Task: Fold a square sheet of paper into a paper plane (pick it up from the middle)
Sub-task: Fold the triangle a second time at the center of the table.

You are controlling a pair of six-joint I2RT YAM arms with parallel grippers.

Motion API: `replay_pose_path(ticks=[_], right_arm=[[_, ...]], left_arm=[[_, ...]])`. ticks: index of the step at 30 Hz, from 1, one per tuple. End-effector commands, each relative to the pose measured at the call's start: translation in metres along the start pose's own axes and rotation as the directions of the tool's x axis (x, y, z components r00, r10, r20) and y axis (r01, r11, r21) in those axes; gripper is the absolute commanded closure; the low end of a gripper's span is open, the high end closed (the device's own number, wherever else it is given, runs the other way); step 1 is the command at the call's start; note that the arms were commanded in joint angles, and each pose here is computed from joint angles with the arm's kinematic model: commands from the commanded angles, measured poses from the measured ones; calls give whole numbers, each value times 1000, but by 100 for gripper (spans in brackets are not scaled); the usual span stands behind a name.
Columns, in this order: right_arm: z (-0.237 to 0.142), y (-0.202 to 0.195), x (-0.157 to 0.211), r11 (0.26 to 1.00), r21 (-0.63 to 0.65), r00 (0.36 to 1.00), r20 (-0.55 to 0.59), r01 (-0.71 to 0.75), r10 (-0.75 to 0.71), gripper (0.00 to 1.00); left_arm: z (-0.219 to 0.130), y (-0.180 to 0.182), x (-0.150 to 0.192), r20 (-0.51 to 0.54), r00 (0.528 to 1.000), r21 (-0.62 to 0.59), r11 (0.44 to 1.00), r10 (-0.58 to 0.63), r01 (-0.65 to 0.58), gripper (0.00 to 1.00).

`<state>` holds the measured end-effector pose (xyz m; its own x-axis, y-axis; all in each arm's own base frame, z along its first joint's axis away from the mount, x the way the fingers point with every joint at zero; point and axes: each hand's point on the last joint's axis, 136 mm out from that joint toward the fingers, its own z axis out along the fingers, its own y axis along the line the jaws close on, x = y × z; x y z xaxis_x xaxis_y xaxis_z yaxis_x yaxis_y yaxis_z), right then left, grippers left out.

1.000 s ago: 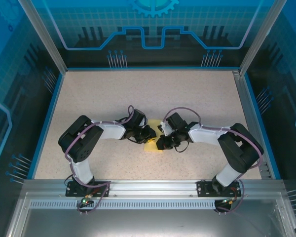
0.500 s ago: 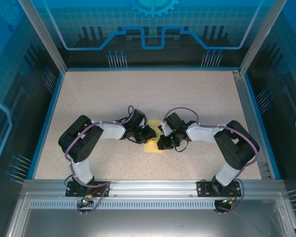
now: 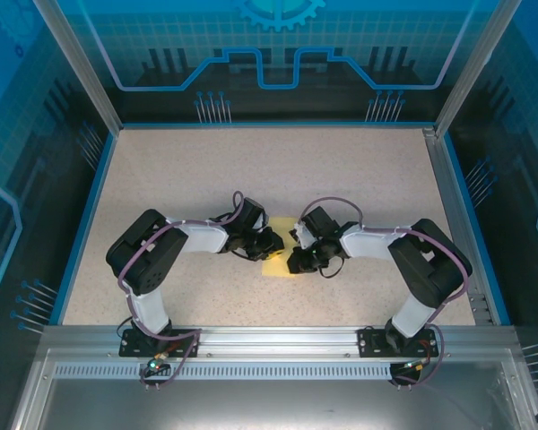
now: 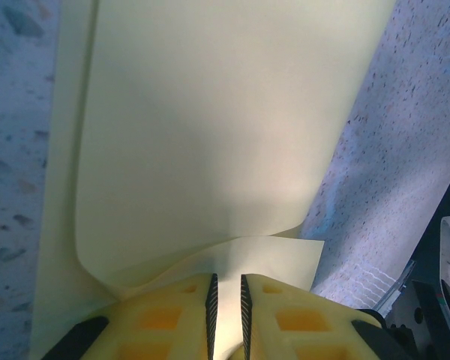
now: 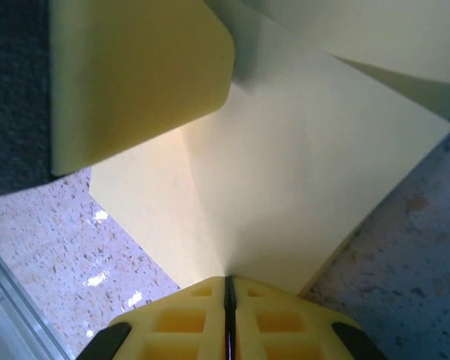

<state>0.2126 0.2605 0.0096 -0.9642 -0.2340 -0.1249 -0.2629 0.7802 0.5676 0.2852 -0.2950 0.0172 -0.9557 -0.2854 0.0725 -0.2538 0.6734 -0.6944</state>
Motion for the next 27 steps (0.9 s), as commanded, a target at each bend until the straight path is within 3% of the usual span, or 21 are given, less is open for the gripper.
replay_pose_path(ticks=[1,8,23,27], right_arm=[[4,-18,20,997,28,996,-58,-68,70,90],[-11,12,12,993,-94,997,-36,-66,62,89],[3,-20,39,983,-4,976,-120,-186,184,90],[-13,1,25,975,-112,980,-72,-191,184,90]], left_arm=[[6,16,4,-5,1000,-49,999,3,-3,80],[7,15,4,-7,1000,-46,999,3,-3,80],[6,16,5,-8,1000,-49,999,3,-3,81],[7,16,4,-10,1000,-48,999,1,-1,81]])
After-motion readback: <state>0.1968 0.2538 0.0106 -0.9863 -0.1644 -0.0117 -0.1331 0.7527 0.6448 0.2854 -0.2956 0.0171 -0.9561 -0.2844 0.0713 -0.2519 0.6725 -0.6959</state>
